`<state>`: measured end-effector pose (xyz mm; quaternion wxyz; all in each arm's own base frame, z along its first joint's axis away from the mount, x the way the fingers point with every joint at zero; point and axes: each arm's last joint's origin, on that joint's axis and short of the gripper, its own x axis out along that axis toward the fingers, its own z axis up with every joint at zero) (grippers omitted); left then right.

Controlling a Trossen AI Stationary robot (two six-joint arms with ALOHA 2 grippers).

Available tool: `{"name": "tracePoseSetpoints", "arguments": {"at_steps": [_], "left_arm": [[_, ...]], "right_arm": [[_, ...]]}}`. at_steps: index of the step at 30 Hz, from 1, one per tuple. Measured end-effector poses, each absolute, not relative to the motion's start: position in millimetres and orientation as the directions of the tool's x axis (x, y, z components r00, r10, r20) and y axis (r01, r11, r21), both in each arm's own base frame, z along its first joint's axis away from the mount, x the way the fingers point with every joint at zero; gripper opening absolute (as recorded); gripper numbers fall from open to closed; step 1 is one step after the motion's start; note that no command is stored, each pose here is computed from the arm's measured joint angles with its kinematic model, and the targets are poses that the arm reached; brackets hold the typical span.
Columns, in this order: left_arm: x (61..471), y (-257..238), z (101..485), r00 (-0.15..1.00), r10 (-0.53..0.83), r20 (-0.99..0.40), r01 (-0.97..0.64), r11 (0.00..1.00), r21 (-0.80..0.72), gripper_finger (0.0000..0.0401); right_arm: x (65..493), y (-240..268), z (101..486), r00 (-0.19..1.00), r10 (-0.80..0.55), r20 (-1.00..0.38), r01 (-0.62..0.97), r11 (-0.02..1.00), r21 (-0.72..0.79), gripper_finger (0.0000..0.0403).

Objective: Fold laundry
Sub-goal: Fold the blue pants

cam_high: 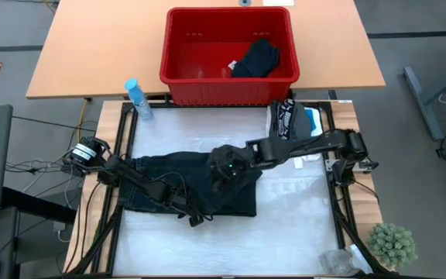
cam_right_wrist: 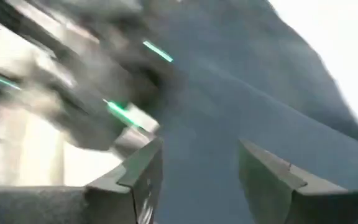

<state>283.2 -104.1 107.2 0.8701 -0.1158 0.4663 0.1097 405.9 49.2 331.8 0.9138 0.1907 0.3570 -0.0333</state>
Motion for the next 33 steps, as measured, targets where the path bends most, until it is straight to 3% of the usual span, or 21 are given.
{"name": "tracePoseSetpoints", "arguments": {"at_steps": [5,9,13,20,29,33], "left_arm": [[282.9,-104.2,107.1,0.537,0.078,-0.840,-0.295,0.950,-0.100,0.0000],[282.8,-104.2,107.1,0.536,0.078,-0.841,-0.293,0.951,-0.099,0.0000],[282.8,-104.2,107.1,0.535,0.077,-0.841,-0.291,0.952,-0.098,0.0000],[282.8,-104.3,107.1,0.536,0.077,-0.841,-0.290,0.952,-0.098,0.0000],[282.7,-104.4,107.1,0.535,0.075,-0.841,-0.302,0.947,-0.108,0.0000],[282.8,-104.3,107.1,0.536,0.077,-0.841,-0.304,0.947,-0.107,0.0000]], "right_arm": [[357.8,31.0,320.4,0.329,-0.188,-0.926,0.322,0.944,-0.077,0.0220],[338.7,14.7,302.4,0.171,-0.167,-0.971,0.279,0.953,-0.115,0.0217],[319.8,0.4,285.9,0.207,-0.123,-0.971,0.250,0.966,-0.069,0.0217],[300.1,-29.0,247.5,0.370,-0.070,-0.926,0.297,0.954,0.047,0.0217],[283.1,-41.8,206.8,0.299,0.059,-0.953,0.266,0.954,0.142,0.0217],[282.6,-44.6,203.6,0.320,0.110,-0.941,0.217,0.958,0.186,0.0217]]}}
